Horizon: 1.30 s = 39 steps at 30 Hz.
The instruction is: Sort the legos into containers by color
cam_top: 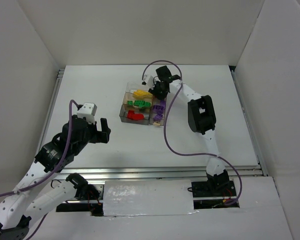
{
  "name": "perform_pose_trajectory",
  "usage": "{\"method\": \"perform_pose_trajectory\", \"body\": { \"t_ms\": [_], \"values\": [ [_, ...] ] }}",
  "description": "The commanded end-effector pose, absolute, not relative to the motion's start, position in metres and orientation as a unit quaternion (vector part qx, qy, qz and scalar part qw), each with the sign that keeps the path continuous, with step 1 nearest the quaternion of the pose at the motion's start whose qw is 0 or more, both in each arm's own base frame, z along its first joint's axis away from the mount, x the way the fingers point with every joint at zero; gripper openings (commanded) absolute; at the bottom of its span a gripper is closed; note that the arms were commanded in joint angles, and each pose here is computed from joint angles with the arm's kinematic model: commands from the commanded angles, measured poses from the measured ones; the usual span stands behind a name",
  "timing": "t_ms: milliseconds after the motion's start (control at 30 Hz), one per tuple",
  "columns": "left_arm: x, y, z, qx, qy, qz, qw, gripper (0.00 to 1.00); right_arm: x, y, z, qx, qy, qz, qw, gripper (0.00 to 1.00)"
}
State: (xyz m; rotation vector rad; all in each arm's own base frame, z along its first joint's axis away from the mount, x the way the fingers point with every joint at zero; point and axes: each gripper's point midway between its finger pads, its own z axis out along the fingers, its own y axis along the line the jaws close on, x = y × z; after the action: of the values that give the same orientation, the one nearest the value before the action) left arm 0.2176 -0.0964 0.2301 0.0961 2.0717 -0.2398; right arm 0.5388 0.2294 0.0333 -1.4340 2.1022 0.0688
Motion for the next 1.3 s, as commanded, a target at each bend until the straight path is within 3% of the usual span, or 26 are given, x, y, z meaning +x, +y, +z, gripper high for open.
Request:
{"method": "perform_pose_trajectory", "body": {
  "t_ms": [0, 67, 533, 700, 867, 967, 1100, 1267],
  "values": [
    [0.223, -0.099, 0.234, 0.046, 0.850, -0.104, 0.515, 0.99, 0.538, 0.240, 0.036, -0.550, 0.773, 0.039, 0.314, 0.29],
    [0.223, -0.099, 0.235, 0.045, 0.849, -0.104, 0.515, 0.99, 0.538, 0.243, 0.049, -0.549, 0.766, 0.038, 0.333, 0.24],
    [0.223, -0.098, 0.237, 0.042, 0.847, -0.107, 0.519, 1.00, 0.538, 0.239, 0.182, -0.470, 0.737, 0.011, 0.486, 0.25],
    [0.222, -0.094, 0.238, 0.035, 0.847, -0.103, 0.521, 1.00, 0.520, 0.247, 0.227, -0.438, 0.739, 0.041, 0.511, 0.25],
    [0.224, -0.074, 0.241, -0.010, 0.845, -0.069, 0.530, 1.00, 0.469, 0.275, 0.276, -0.370, 0.760, 0.118, 0.521, 0.17],
    [0.225, -0.060, 0.244, -0.039, 0.842, -0.046, 0.536, 0.99, 0.419, 0.303, 0.279, -0.387, 0.752, 0.178, 0.502, 0.15],
    [0.224, -0.053, 0.247, -0.054, 0.837, -0.044, 0.543, 1.00, 0.363, 0.332, 0.233, -0.423, 0.742, 0.220, 0.470, 0.14],
    [0.224, -0.056, 0.247, -0.046, 0.838, -0.053, 0.542, 0.99, 0.350, 0.355, 0.196, -0.439, 0.743, 0.237, 0.446, 0.15]
  ]
}}
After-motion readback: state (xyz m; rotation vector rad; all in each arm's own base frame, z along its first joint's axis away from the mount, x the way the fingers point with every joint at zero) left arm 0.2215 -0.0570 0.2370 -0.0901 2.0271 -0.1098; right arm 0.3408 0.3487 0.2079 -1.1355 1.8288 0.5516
